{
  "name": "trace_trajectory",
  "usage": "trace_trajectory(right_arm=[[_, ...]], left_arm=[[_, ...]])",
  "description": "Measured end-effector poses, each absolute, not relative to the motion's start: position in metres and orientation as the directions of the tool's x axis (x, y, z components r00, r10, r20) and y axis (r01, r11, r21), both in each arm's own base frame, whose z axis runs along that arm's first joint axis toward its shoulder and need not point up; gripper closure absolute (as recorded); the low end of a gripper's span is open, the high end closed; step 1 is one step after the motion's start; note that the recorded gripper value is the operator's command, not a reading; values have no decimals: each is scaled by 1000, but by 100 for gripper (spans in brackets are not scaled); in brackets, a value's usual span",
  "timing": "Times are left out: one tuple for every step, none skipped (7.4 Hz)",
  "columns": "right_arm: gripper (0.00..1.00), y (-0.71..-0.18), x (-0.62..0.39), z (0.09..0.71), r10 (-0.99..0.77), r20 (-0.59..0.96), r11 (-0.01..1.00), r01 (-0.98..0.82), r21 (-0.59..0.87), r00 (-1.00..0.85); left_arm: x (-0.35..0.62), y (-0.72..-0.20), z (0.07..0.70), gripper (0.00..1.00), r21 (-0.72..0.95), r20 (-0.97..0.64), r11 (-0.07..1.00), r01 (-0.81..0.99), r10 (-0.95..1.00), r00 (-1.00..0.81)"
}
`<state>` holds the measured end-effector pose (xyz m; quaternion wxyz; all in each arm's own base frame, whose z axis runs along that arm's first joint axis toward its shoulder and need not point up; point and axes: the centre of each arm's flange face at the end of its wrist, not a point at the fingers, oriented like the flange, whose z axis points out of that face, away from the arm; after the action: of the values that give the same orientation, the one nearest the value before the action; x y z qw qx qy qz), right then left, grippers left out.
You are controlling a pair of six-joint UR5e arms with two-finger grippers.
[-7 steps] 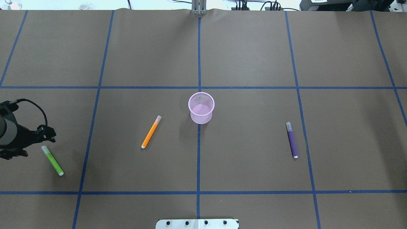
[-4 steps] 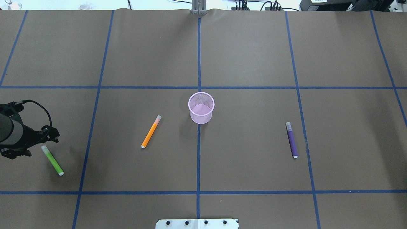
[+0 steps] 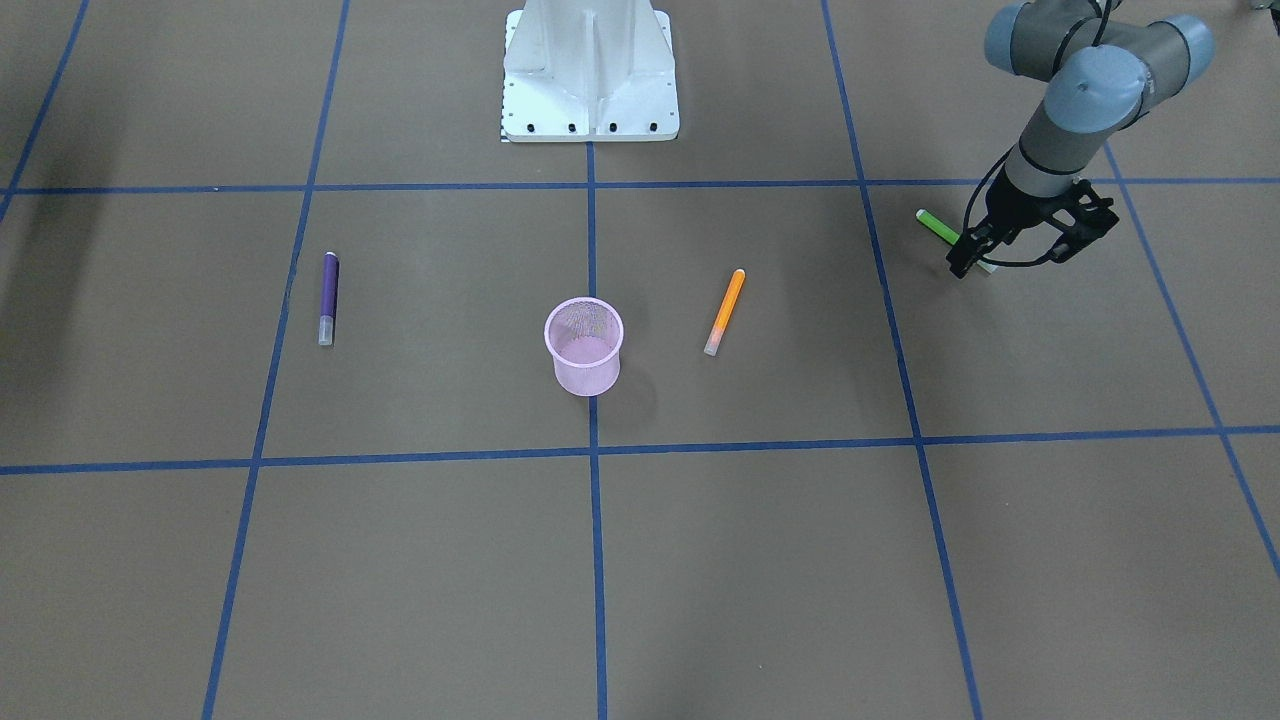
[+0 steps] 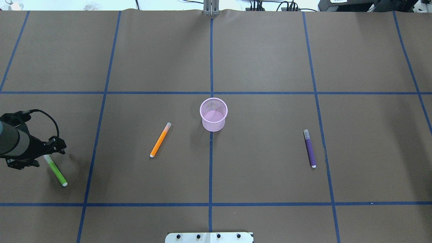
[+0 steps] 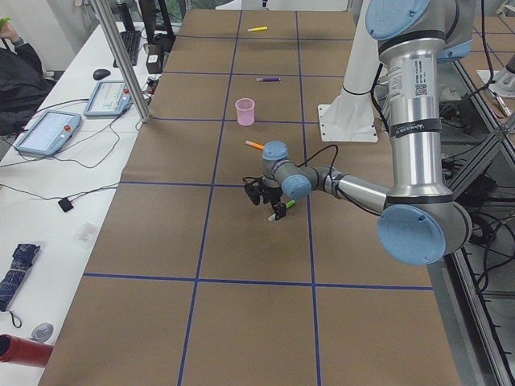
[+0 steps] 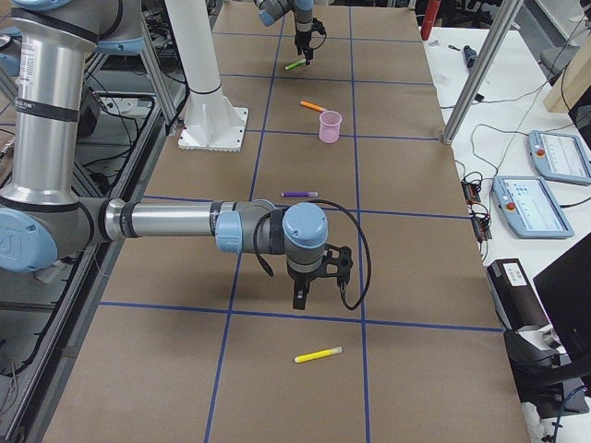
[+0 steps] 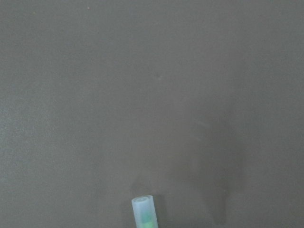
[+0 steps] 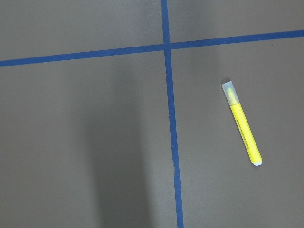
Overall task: Collect pens into pen holder
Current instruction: 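Close the left gripper on the green marker's end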
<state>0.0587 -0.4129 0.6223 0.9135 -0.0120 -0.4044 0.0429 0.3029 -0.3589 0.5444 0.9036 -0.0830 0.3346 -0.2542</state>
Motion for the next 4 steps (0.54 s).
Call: trace_trajectory(right_arm=[[0, -414, 59, 622, 87, 738, 996, -69, -55, 669], [0, -415, 59, 621, 86, 737, 996, -69, -53, 670], [0, -415, 59, 621, 85, 737, 996, -69, -53, 670], [0, -415, 59, 621, 86, 737, 996, -70, -53, 670]], left_arm=[[303, -359, 544, 32, -320, -564, 858, 401, -513, 647], [304, -358, 544, 32, -320, -565, 859, 398, -511, 648], [304, -357, 544, 32, -322, -565, 860, 396, -510, 649], [304, -356, 545, 32, -323, -564, 860, 394, -509, 650]])
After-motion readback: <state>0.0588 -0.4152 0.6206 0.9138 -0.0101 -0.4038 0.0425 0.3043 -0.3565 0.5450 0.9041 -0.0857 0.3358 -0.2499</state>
